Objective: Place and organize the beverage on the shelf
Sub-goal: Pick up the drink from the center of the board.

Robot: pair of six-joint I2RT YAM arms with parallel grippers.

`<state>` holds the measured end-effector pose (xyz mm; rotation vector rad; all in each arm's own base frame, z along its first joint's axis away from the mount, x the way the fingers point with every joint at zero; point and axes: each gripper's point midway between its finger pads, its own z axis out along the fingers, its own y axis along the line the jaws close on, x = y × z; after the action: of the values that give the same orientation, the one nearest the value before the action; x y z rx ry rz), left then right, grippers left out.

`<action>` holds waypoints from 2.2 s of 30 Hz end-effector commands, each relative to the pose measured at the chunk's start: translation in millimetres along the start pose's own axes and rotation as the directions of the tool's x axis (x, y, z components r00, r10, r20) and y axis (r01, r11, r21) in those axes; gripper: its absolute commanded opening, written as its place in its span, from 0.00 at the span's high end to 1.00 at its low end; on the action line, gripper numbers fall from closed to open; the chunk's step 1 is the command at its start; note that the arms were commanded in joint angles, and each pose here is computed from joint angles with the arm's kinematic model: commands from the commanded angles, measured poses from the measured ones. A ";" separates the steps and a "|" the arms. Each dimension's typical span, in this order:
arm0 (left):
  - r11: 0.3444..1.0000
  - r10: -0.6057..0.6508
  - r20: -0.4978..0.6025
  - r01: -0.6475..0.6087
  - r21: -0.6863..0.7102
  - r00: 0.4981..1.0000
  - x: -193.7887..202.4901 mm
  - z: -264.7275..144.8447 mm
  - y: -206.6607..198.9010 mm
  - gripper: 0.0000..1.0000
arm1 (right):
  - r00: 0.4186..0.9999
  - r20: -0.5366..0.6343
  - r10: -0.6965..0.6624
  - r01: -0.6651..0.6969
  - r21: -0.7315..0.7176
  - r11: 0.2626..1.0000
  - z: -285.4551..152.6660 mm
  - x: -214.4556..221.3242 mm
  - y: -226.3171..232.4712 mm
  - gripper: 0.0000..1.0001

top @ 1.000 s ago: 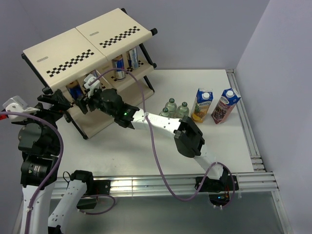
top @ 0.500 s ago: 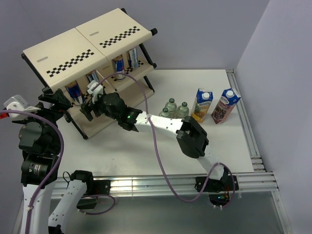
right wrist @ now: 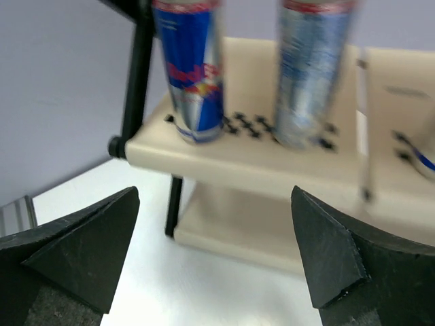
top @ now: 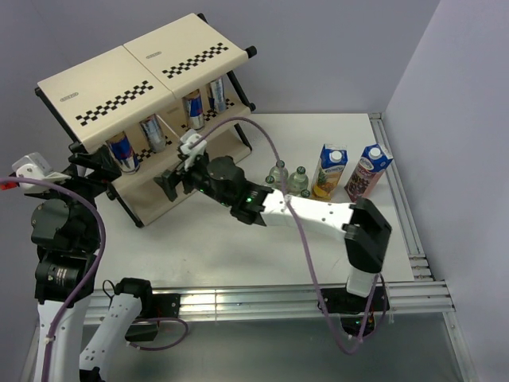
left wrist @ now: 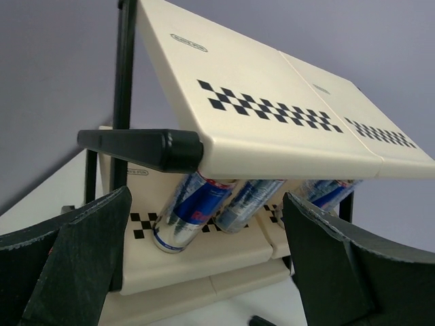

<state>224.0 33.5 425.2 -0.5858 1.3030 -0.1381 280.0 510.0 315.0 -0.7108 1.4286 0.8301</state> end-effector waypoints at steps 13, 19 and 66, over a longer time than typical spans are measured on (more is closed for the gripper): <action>0.837 0.185 -0.475 0.116 0.535 0.861 120.5 -31.8 -87.3 0.00 | 0.953 -0.183 0.241 -0.108 0.539 0.835 -199.5 28.2 -107.1 0.00; 0.859 0.188 -0.575 0.151 0.490 0.796 170.4 -41.3 -114.8 0.01 | 0.940 -0.177 0.293 -0.091 0.694 0.714 -281.6 47.4 -140.6 0.00; 0.860 0.422 -0.463 -0.183 0.477 0.779 421.4 -55.5 -245.3 0.62 | 0.965 -0.001 0.264 -0.210 0.603 0.770 -362.6 16.9 -134.2 0.00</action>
<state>344.7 -373.1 160.0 0.1028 1.8823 -0.2655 186.5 126.2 275.9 -0.0539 1.7645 0.4874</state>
